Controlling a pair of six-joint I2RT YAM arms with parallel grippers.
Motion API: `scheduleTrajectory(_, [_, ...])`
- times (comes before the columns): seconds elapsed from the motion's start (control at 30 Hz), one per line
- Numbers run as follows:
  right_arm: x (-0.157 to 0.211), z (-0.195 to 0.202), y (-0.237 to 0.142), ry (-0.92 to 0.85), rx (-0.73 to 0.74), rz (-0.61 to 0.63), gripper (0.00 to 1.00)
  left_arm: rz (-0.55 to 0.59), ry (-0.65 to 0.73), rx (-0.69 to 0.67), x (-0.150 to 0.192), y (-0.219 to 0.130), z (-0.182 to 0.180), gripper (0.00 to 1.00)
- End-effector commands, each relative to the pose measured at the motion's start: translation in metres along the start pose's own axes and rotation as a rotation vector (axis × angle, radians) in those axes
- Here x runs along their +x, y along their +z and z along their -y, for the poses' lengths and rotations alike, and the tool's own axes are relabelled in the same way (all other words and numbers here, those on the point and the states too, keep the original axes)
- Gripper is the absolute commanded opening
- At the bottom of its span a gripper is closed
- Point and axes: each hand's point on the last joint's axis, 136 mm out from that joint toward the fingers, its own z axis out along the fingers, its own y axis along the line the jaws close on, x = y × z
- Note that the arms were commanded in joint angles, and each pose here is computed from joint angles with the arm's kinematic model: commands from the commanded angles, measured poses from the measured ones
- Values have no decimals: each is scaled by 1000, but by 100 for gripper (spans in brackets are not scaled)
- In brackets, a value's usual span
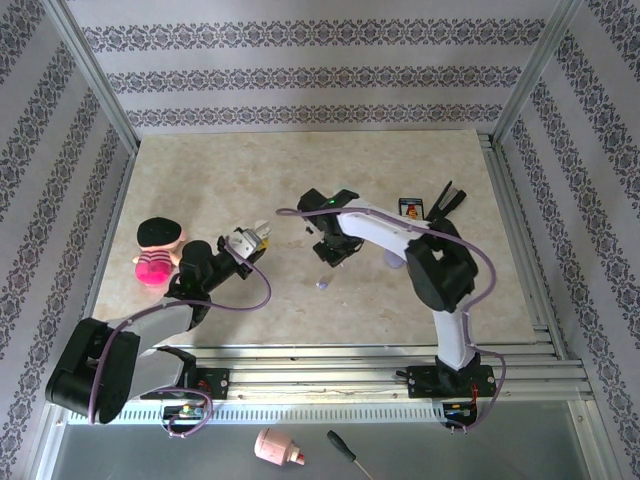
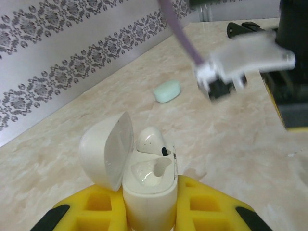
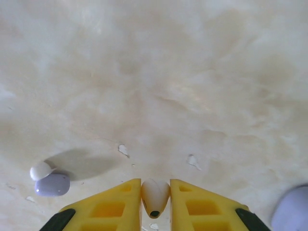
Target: Insert wireless bluetooth earbuds into charging case
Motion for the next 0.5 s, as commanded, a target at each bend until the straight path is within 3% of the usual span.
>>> scheduleTrajectory(0.0, [-23, 5, -29, 103, -36, 195, 19, 95, -16, 31, -27, 6, -1, 0])
scheduleTrajectory(0.23, [-51, -11, -97, 160, -259, 508, 19, 156, -87, 100, -40, 22, 11, 0])
scheduleTrajectory(0.47, [-65, -29, -148, 65, -349, 703, 19, 133, -121, 142, -41, 38, 19, 0])
